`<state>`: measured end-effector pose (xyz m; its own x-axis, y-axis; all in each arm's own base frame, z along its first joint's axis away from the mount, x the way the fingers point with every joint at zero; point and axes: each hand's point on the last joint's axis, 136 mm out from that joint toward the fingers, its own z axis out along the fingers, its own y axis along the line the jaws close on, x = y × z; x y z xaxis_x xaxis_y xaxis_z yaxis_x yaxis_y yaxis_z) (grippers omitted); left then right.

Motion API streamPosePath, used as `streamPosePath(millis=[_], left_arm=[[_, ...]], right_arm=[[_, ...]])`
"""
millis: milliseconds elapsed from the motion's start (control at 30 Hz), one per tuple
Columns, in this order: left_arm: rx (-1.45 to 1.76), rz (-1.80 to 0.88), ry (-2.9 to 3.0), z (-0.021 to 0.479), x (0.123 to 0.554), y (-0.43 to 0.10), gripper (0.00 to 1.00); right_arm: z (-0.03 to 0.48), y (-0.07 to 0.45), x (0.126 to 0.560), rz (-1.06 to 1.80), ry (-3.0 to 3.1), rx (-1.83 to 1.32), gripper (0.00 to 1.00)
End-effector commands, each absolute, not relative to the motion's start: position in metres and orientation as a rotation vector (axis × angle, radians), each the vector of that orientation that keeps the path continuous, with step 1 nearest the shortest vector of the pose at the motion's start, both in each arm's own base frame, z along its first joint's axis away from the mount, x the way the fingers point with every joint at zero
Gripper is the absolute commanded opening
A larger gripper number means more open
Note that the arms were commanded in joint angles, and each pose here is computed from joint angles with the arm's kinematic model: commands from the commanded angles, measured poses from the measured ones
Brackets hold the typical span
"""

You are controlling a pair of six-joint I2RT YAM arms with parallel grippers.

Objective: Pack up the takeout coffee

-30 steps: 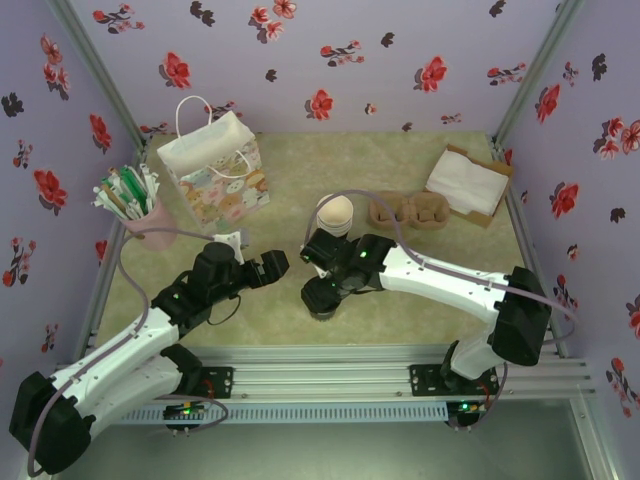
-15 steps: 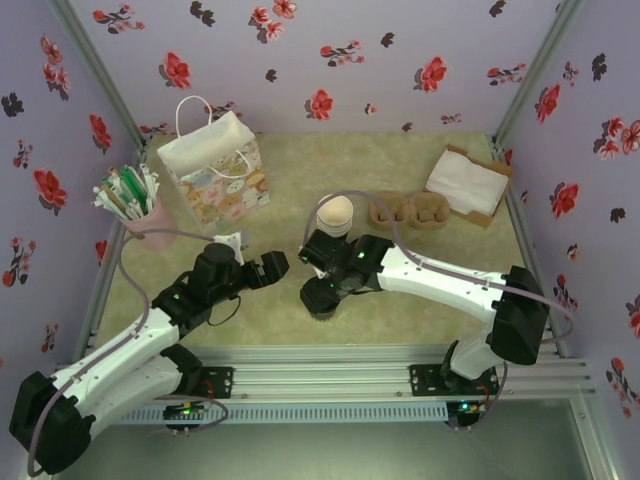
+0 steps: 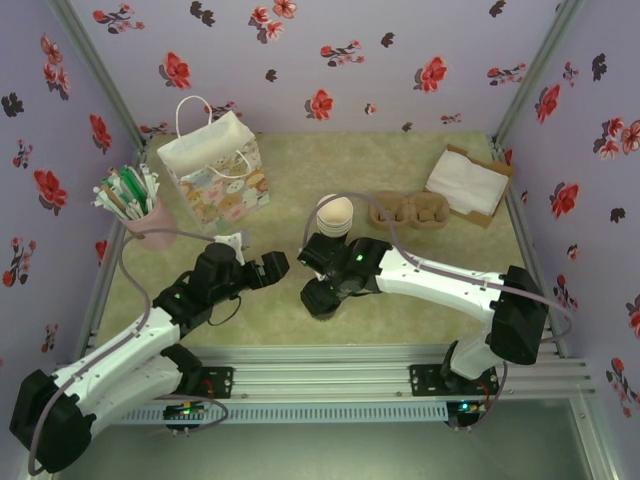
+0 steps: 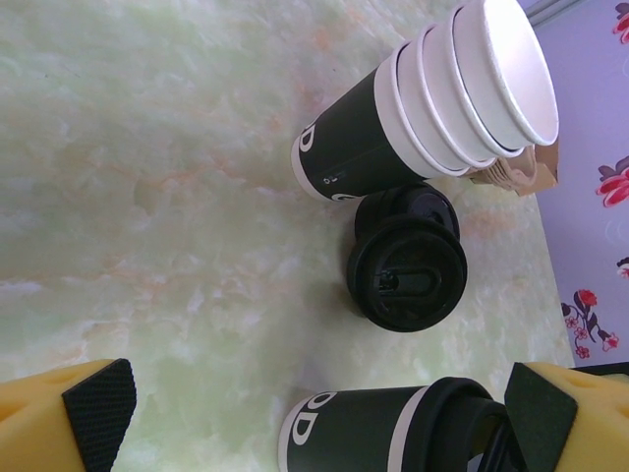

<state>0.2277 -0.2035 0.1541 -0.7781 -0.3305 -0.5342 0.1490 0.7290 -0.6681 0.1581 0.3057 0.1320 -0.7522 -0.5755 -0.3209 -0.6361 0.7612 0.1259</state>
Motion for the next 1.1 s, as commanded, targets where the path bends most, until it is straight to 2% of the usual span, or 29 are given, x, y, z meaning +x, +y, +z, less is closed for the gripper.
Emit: streamPosePath(millis=[0, 167, 433, 600, 733, 900, 1067], left_arm=[[-0.137, -0.946, 2.254, 0.155, 0.231, -0.205, 0.99], [-0.135, -0.948, 2.257, 0.155, 0.231, -0.206, 0.99], [-0.121, -0.957, 2.277, 0.157, 0.231, -0.209, 0.99], [-0.104, -0.967, 2.313, 0.154, 0.227, -0.213, 0.99], [-0.063, -1.019, 2.352, 0.154, 0.22, -0.223, 0.93], [0.049, -1.035, 2.439, 0.156, 0.201, -0.244, 0.81], [0.133, -1.017, 2.517, 0.149, 0.189, -0.261, 0.67]], right_arm=[[0.104, 0.282, 0.151, 0.168, 2.777, -0.962, 0.73], [0.113, 0.284, 0.153, 0.18, 2.76, -0.946, 0.74], [0.166, 0.299, 0.167, 0.287, 2.648, -0.881, 0.89], [0.175, 0.303, 0.169, 0.306, 2.629, -0.868, 0.92], [0.186, 0.291, 0.174, 0.304, 2.594, -0.786, 0.9], [0.203, 0.266, 0.176, 0.439, 2.562, -0.613, 0.78], [0.188, 0.248, 0.172, 0.608, 2.602, -0.479, 0.67]])
